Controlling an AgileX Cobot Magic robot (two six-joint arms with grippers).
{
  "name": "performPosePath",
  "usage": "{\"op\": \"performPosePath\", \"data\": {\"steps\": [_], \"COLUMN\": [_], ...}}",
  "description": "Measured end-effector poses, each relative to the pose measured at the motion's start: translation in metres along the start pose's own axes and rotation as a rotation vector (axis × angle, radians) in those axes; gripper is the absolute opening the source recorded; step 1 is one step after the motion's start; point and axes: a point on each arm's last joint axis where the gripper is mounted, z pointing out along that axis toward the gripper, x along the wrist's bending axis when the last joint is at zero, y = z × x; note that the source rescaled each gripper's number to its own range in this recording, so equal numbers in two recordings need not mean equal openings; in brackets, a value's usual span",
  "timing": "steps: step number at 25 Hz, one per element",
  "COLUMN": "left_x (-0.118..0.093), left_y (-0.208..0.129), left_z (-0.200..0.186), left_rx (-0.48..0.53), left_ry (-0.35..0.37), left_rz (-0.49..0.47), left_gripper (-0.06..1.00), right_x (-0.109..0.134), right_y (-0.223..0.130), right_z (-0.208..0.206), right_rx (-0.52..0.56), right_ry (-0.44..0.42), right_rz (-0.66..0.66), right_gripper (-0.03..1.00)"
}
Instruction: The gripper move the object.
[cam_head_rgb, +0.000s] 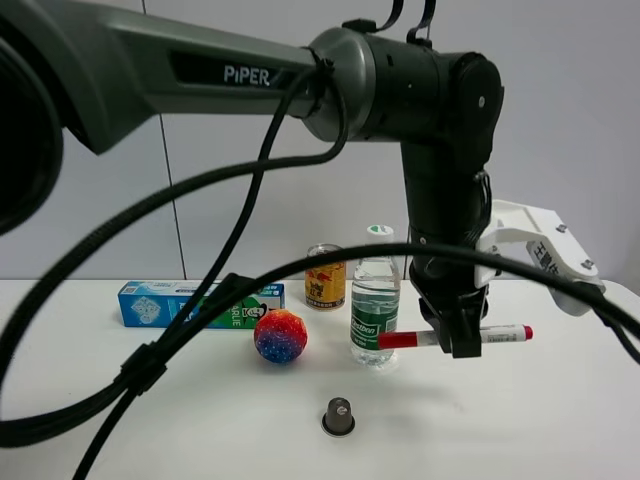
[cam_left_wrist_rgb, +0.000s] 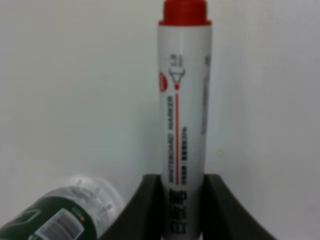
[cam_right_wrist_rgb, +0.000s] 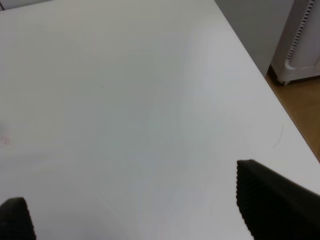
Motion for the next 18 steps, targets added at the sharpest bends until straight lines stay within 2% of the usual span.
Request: {"op": "performPosePath", "data": {"steps": [7,12,18], "left_x": [0.001,0.007,0.004], "left_y": [-0.011,-0.023,-0.028], "left_z": [0.032,0.047,0.062], "left_rx": [0.042,0.078,0.101], "left_ry": [-0.021,-0.021,-0.039], "left_rz": [-0.005,-0.015,-0.016], "left_gripper": [0.0,0.0,0.0], "right_x": [0.0,0.0,0.0], "right_y": [0.0,0.0,0.0], "right_z": [0.0,0.0,0.0], "right_rx": [0.0,0.0,0.0], "right_ry": [0.0,0.0,0.0], "right_rz": [0.0,0.0,0.0], "right_gripper": [1.0,1.0,1.0]}}
